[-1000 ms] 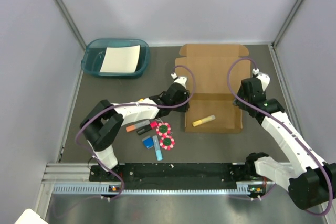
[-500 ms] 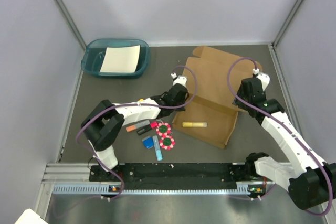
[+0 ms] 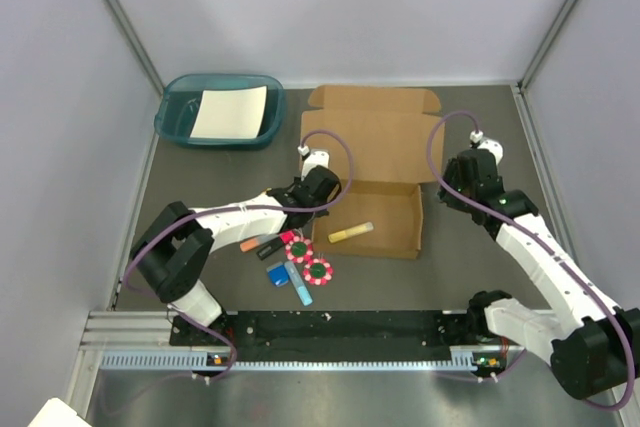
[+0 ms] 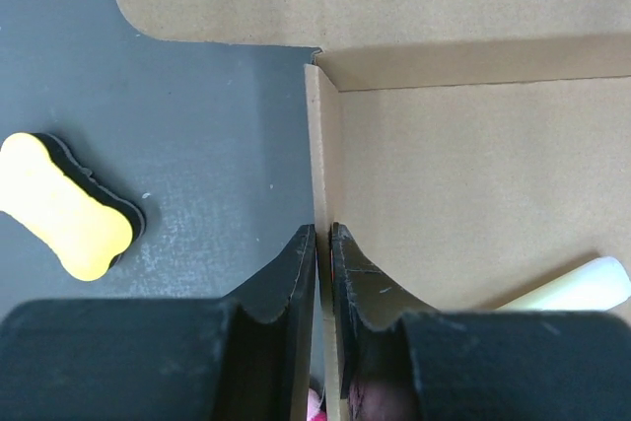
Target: Fold the paper box
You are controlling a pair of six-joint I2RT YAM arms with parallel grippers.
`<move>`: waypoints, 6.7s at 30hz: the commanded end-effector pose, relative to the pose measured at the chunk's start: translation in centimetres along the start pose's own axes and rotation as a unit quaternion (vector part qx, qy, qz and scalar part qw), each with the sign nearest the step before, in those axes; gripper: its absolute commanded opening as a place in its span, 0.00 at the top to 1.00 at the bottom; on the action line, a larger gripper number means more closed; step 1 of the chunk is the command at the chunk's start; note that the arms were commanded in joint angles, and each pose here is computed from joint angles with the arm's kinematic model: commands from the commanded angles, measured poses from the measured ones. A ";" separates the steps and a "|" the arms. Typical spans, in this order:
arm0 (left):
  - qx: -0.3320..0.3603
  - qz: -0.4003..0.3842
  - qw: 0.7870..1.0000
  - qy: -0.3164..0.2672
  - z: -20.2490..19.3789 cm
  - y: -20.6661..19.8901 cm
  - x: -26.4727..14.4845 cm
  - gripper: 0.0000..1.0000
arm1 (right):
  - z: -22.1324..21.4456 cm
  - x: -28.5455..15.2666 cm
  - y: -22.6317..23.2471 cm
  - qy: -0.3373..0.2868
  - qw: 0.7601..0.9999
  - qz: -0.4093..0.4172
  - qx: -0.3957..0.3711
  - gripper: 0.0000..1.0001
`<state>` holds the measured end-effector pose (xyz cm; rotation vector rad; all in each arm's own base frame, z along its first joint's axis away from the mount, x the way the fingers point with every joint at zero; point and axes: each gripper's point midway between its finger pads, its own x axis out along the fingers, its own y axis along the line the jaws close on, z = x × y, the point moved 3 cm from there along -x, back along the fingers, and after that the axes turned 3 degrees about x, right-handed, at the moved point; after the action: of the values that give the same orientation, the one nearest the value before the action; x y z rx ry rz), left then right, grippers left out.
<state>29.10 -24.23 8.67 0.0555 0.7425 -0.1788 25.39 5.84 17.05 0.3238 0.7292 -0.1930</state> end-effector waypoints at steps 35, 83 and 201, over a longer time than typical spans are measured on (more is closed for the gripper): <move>-0.061 0.002 0.998 -0.029 1.9 1.4 -1.4 0.63 | -4.8 4.5 7.4 0.053 0.994 0.070 -0.067 0.55; -0.051 -0.401 0.900 -0.162 22.5 9.3 3.7 0.12 | 5.6 -6.7 9.2 -0.072 0.955 0.286 0.027 0.46; 0.068 -0.368 0.900 -0.225 20.8 7.0 1.3 1.00 | 11.4 9.2 8.7 -0.053 0.961 0.243 -0.122 0.72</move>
<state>45.52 -19.95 20.11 -0.2013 0.3672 -0.9196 41.01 8.97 19.22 0.2466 0.5676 0.3083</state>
